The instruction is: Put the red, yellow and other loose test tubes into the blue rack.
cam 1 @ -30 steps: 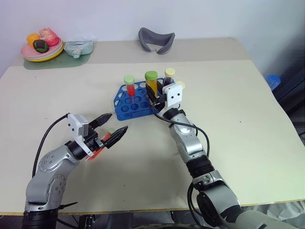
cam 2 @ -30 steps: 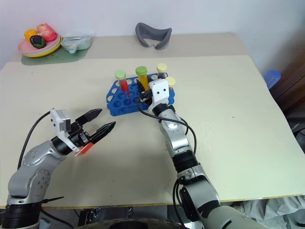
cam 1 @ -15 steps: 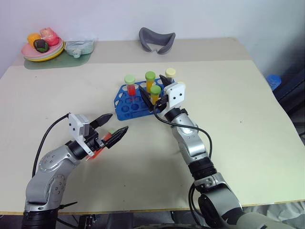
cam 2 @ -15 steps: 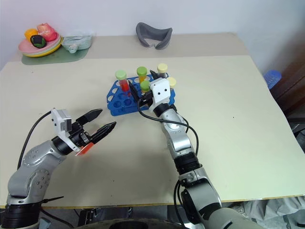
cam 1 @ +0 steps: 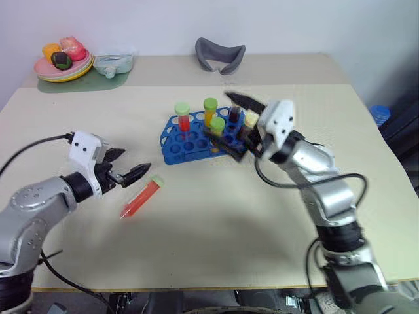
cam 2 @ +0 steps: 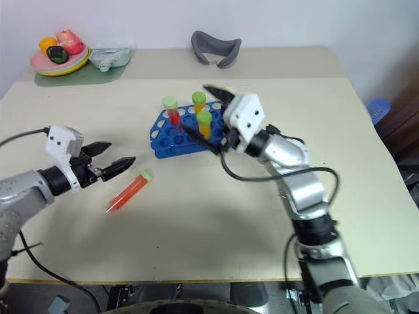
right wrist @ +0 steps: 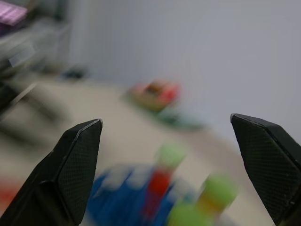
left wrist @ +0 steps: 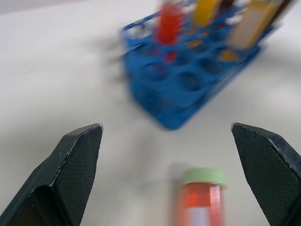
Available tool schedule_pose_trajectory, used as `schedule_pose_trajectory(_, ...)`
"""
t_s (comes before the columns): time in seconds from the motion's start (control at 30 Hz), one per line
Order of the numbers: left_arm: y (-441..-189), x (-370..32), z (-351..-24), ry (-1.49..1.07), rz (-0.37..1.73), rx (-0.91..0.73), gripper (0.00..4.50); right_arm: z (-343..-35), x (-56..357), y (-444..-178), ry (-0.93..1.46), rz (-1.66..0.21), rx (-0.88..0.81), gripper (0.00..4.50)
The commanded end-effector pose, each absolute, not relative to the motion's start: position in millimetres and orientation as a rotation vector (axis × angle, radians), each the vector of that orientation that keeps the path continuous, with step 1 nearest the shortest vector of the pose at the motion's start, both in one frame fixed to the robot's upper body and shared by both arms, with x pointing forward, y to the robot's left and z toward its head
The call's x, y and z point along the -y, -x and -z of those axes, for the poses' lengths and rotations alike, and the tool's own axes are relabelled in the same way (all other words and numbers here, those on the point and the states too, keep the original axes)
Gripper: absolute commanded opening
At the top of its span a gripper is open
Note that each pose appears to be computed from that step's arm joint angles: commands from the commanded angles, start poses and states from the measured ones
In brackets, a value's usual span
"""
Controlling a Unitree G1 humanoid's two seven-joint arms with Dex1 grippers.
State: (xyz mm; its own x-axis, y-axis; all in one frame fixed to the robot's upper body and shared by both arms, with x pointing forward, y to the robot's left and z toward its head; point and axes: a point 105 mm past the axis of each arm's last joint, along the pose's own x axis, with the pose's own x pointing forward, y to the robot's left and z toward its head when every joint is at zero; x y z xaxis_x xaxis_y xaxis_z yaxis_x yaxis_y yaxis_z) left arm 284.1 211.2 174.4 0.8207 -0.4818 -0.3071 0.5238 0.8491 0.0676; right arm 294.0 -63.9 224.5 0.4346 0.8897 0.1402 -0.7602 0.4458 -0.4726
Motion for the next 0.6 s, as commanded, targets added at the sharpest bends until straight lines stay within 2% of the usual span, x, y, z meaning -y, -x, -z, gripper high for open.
schedule_pose_trajectory(0.03,-275.2,-201.4,-174.2,-0.246,0.553,-0.505,4.5,-199.3,69.1,-258.0,0.429,-1.28,0.248,4.46)
schedule_pose_trajectory(0.13,-271.1,-194.7,-163.8,-0.207,0.605,-0.755,4.5,-182.1,78.2,-244.5,0.453,-1.343,0.137,4.46)
schedule_pose_trajectory(0.17,-271.7,-195.7,-162.7,-0.226,0.592,-0.792,4.5,-178.6,80.1,-241.0,0.458,-1.36,0.111,4.46)
schedule_pose_trajectory(0.3,-278.2,-196.7,-157.4,-0.319,0.545,-0.862,4.5,-176.3,80.4,-236.7,0.462,-1.368,0.089,4.46)
schedule_pose_trajectory(0.43,-280.8,-195.1,-138.6,-0.403,0.509,-0.943,4.5,-177.5,75.2,-235.7,0.455,-1.36,0.105,4.46)
schedule_pose_trajectory(0.6,-280.6,-188.6,-125.2,-0.424,0.52,-0.992,4.5,-172.7,73.5,-230.6,0.462,-1.366,0.082,4.46)
